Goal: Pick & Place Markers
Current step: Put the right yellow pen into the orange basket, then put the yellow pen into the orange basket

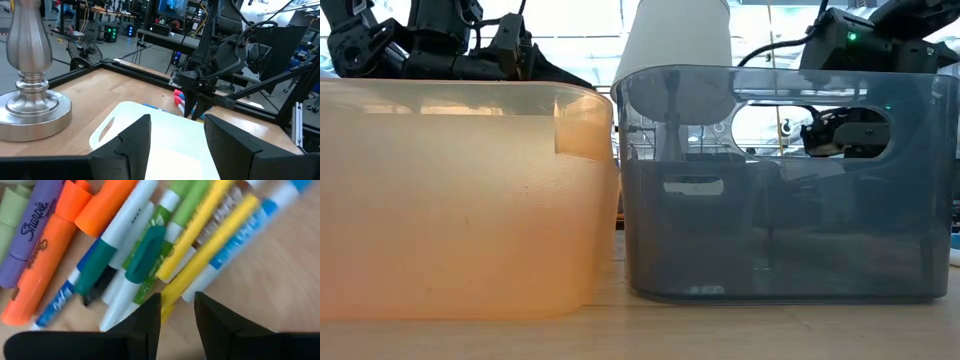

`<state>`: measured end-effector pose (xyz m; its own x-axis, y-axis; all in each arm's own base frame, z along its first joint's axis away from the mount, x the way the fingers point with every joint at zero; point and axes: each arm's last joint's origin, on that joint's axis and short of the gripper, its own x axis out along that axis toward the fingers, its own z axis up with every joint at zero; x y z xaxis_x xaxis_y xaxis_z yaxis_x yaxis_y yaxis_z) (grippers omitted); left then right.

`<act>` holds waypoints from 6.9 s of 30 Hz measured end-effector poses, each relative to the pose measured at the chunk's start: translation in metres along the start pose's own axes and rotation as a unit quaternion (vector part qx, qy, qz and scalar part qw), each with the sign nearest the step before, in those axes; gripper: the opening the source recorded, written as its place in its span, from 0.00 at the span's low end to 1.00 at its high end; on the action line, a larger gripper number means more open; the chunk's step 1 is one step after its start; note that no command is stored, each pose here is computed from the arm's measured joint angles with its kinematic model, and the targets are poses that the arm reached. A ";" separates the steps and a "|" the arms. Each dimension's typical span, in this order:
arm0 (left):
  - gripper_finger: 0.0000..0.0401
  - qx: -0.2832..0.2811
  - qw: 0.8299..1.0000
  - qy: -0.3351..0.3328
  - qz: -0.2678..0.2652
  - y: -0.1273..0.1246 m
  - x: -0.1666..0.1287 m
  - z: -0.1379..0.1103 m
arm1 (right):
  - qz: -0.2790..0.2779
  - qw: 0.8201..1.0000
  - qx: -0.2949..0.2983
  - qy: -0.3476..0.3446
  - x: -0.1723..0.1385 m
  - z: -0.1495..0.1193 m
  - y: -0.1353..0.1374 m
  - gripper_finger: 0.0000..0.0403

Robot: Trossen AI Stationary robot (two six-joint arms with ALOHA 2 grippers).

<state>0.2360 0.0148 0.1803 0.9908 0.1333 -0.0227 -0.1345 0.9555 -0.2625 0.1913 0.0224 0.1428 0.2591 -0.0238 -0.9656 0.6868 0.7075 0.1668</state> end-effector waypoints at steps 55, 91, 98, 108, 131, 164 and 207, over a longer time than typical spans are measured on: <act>0.47 0.002 1.000 0.002 0.004 0.000 0.000 0.000 | 0.013 0.995 -0.092 -0.026 -0.037 -0.011 -0.018 0.05; 0.46 0.206 0.973 -0.035 -0.095 -0.050 0.064 0.021 | 0.220 0.697 -0.329 -0.598 -0.058 0.069 0.078 0.05; 0.46 0.208 0.974 -0.019 -0.085 -0.052 0.097 0.009 | 0.228 0.692 -0.331 -0.600 -0.058 0.069 0.078 0.05; 0.46 0.206 0.974 -0.036 -0.086 -0.059 0.119 0.016 | 0.228 0.693 -0.332 -0.598 -0.057 0.069 0.078 0.05; 0.09 0.216 0.971 -0.012 -0.100 -0.057 0.118 0.021 | 0.220 0.706 -0.337 -0.583 -0.055 0.068 0.077 0.16; 0.17 -0.093 0.986 0.087 0.111 -0.012 0.023 -0.049 | 0.190 0.751 -0.328 -0.541 -0.105 0.042 0.045 0.27; 0.29 0.047 0.994 -0.091 0.039 -0.032 -0.005 0.036 | -0.056 0.954 -0.145 -0.257 -0.009 0.063 -0.012 0.60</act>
<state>0.2349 -0.0070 0.2231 0.9597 0.2455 0.1369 -0.2204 0.9595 -0.1753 0.2237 -0.0302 0.1618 0.5451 -0.4020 -0.7357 0.5324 0.8439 -0.0666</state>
